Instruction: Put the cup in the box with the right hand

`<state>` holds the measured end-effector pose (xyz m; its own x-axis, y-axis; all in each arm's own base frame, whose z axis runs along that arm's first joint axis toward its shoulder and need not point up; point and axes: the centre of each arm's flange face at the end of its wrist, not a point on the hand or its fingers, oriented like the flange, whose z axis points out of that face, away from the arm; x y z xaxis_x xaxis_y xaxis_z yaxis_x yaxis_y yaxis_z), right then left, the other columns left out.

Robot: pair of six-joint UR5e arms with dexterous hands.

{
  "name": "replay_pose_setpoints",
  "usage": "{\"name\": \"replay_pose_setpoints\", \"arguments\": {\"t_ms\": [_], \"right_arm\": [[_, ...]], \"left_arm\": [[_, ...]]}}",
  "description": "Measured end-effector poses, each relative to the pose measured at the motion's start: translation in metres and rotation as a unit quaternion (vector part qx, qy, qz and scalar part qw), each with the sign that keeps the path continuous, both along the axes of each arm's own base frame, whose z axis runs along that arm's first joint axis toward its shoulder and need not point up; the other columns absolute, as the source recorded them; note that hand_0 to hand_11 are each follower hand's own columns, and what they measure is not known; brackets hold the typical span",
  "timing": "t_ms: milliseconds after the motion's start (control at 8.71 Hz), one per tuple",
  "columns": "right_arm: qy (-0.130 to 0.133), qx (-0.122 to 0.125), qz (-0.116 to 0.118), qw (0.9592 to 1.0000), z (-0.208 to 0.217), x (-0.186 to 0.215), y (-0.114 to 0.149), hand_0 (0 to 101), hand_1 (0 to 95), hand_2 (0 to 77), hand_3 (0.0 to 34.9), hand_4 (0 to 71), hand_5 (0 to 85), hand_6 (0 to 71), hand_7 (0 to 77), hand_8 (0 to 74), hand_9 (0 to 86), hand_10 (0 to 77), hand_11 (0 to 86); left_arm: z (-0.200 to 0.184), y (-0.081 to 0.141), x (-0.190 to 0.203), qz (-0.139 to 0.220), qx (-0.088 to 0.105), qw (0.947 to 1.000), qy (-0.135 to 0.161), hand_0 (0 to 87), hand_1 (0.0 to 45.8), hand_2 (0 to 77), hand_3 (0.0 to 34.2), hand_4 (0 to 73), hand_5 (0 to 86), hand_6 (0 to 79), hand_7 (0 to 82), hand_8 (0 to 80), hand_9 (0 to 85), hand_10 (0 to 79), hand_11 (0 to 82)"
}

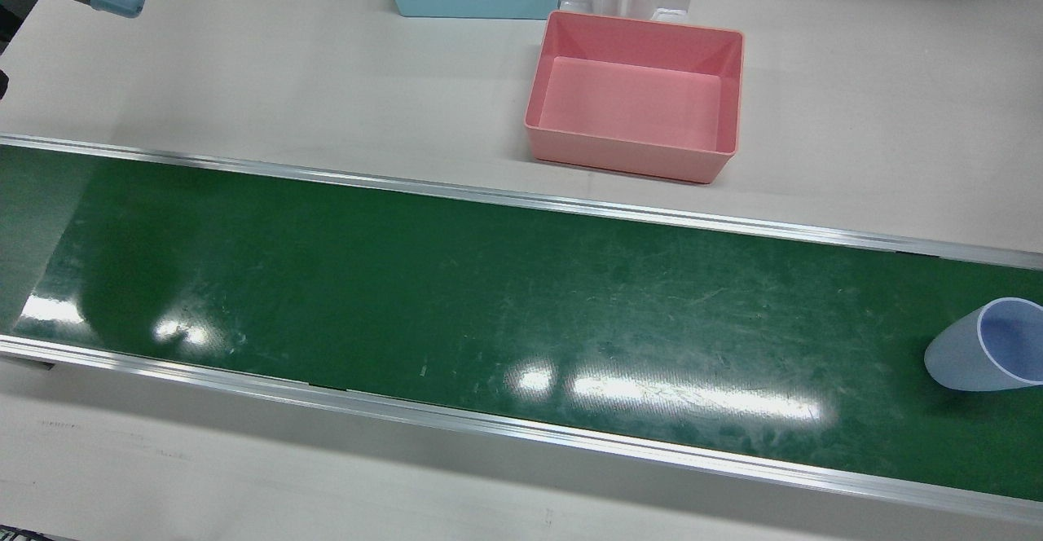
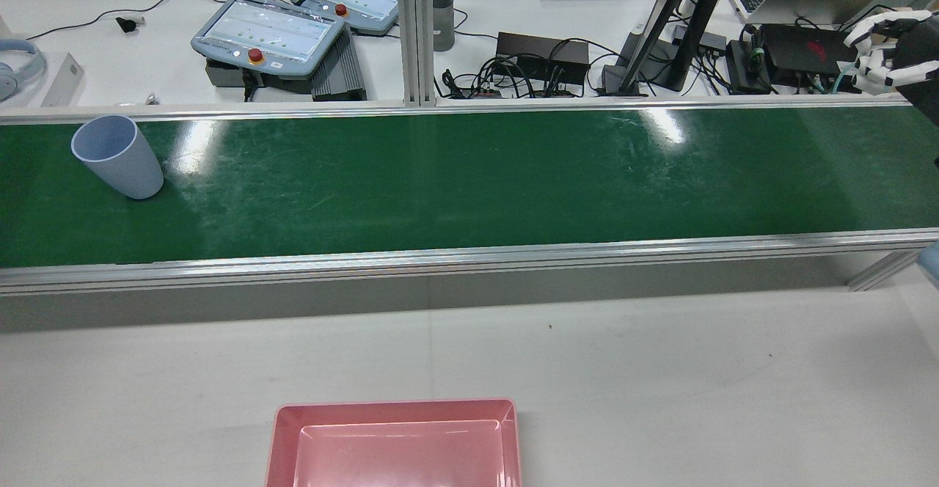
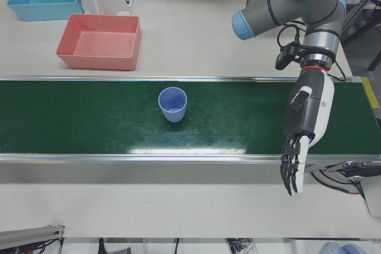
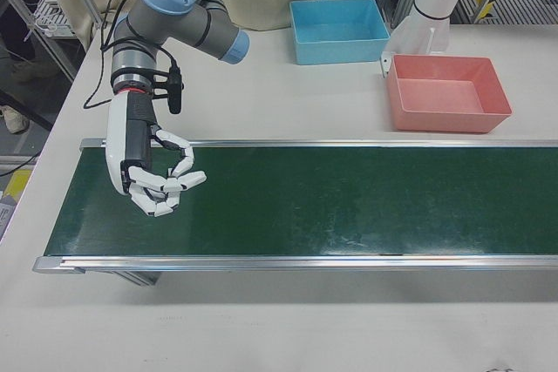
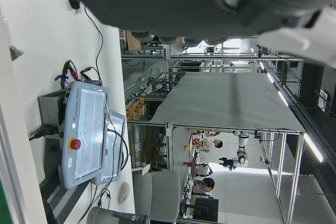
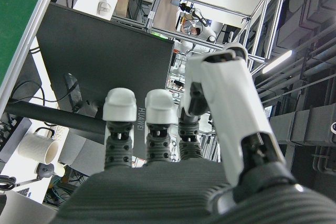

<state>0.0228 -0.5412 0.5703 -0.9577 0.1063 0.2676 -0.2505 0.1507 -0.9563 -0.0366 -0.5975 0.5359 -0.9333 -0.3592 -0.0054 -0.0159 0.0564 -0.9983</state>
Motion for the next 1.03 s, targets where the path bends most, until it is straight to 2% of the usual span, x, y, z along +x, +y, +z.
{"name": "replay_pose_setpoints", "arguments": {"t_ms": [115, 459, 574, 689, 804, 1034], "right_arm": [[0.000, -0.001, 0.000, 1.0000, 0.0004, -0.0003, -0.0002, 80, 36.0, 60.5, 10.1, 36.5, 27.3, 37.1, 69.8, 67.6, 69.8, 61.6, 69.8], [0.000, -0.002, 0.000, 1.0000, 0.0007, -0.0003, -0.0001, 81, 36.0, 60.5, 10.1, 38.7, 27.3, 37.1, 69.8, 66.5, 69.8, 61.6, 69.8], [0.000, -0.002, 0.000, 1.0000, 0.0005, 0.0000, -0.0001, 80, 36.0, 60.5, 10.2, 34.9, 27.3, 34.4, 69.8, 66.5, 69.8, 61.6, 70.4], [0.000, -0.002, 0.000, 1.0000, 0.0001, 0.0002, 0.0000, 81, 36.0, 60.5, 10.1, 37.1, 27.3, 35.5, 69.8, 66.5, 69.8, 61.6, 69.8], [0.000, -0.002, 0.000, 1.0000, -0.0005, 0.0007, 0.0001, 81, 36.0, 60.5, 10.0, 34.4, 27.3, 35.5, 69.8, 66.0, 69.8, 61.1, 69.8], [-0.001, 0.000, 0.001, 1.0000, -0.0023, 0.0011, 0.0003, 80, 36.0, 60.5, 10.1, 36.0, 27.3, 35.5, 69.8, 66.0, 69.8, 61.1, 69.8]], "left_arm": [[0.0000, 0.0000, -0.0001, 0.000, 0.000, 1.0000, 0.000, 0.0, 0.5, 0.5, 0.0, 0.0, 0.0, 0.0, 0.0, 0.0, 0.0, 0.0, 0.0], [0.0002, -0.0002, 0.0002, 0.000, 0.000, 1.0000, 0.000, 0.0, 0.5, 0.5, 0.0, 0.0, 0.0, 0.0, 0.0, 0.0, 0.0, 0.0, 0.0], [0.0003, -0.0002, 0.0001, 0.000, 0.000, 1.0000, 0.000, 0.0, 0.5, 0.5, 0.0, 0.0, 0.0, 0.0, 0.0, 0.0, 0.0, 0.0, 0.0], [0.0003, -0.0002, 0.0002, 0.000, 0.000, 1.0000, 0.000, 0.0, 0.5, 0.5, 0.0, 0.0, 0.0, 0.0, 0.0, 0.0, 0.0, 0.0, 0.0], [0.0004, -0.0002, 0.0001, 0.000, 0.000, 1.0000, 0.000, 0.0, 0.5, 0.5, 0.0, 0.0, 0.0, 0.0, 0.0, 0.0, 0.0, 0.0, 0.0], [0.0004, -0.0002, 0.0002, 0.000, 0.000, 1.0000, 0.000, 0.0, 0.5, 0.5, 0.0, 0.0, 0.0, 0.0, 0.0, 0.0, 0.0, 0.0, 0.0]]}}
